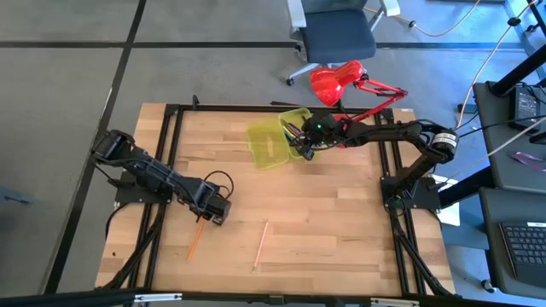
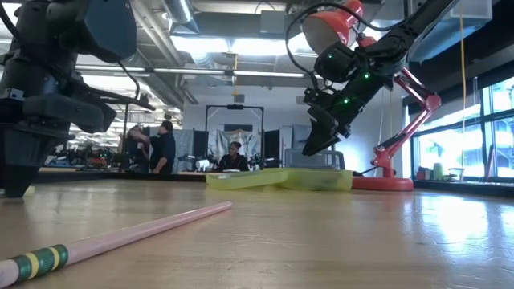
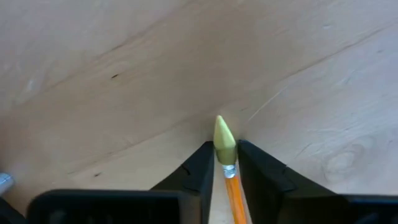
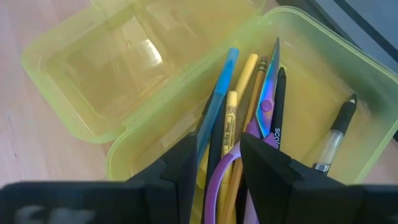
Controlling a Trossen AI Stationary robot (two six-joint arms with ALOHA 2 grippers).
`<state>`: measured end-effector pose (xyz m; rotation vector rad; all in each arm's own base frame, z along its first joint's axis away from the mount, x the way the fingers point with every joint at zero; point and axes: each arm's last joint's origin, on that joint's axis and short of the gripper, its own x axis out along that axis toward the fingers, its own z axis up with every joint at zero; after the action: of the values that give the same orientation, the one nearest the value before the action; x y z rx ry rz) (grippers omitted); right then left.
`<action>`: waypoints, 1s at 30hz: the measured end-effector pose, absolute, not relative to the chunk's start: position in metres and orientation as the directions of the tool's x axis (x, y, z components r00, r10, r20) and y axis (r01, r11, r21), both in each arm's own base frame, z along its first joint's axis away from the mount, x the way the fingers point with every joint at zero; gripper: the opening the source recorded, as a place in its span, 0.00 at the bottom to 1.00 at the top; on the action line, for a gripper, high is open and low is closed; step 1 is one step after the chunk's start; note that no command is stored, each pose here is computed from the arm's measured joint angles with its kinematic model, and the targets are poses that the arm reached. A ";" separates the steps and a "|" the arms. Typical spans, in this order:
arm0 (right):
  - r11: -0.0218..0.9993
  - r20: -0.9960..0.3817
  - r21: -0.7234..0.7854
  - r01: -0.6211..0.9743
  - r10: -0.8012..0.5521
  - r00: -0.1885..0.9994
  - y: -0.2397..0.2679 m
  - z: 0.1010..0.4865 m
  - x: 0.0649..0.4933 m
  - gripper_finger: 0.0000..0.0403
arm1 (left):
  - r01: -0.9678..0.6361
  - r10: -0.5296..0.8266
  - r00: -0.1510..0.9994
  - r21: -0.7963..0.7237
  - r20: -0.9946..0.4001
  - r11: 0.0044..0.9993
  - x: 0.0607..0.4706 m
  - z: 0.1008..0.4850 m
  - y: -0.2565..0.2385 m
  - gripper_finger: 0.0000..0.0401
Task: Pick & place school supplies into a supply box
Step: Put the orange pencil into the yellow box
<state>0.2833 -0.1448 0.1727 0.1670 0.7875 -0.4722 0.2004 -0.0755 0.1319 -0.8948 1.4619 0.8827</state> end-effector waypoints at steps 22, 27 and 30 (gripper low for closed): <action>0.995 -0.592 0.054 0.088 -0.039 0.805 -0.092 0.194 0.307 0.32 | -0.818 0.009 0.252 -0.208 -0.968 0.537 0.209 0.158 -0.074 0.05; 0.998 -0.516 0.037 -0.058 0.069 0.854 -0.057 0.201 0.320 0.32 | -0.670 0.112 0.579 -0.392 -0.808 0.631 0.229 0.182 -0.075 0.05; 0.990 -0.480 0.003 -0.139 0.123 0.869 -0.036 0.204 0.326 0.32 | -0.546 0.154 0.737 -0.446 -0.658 0.709 0.242 0.197 -0.077 0.05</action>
<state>0.3257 -0.0361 0.2044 -0.0316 0.4998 0.1372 0.2423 -0.0766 0.1969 -0.6779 0.6316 0.4183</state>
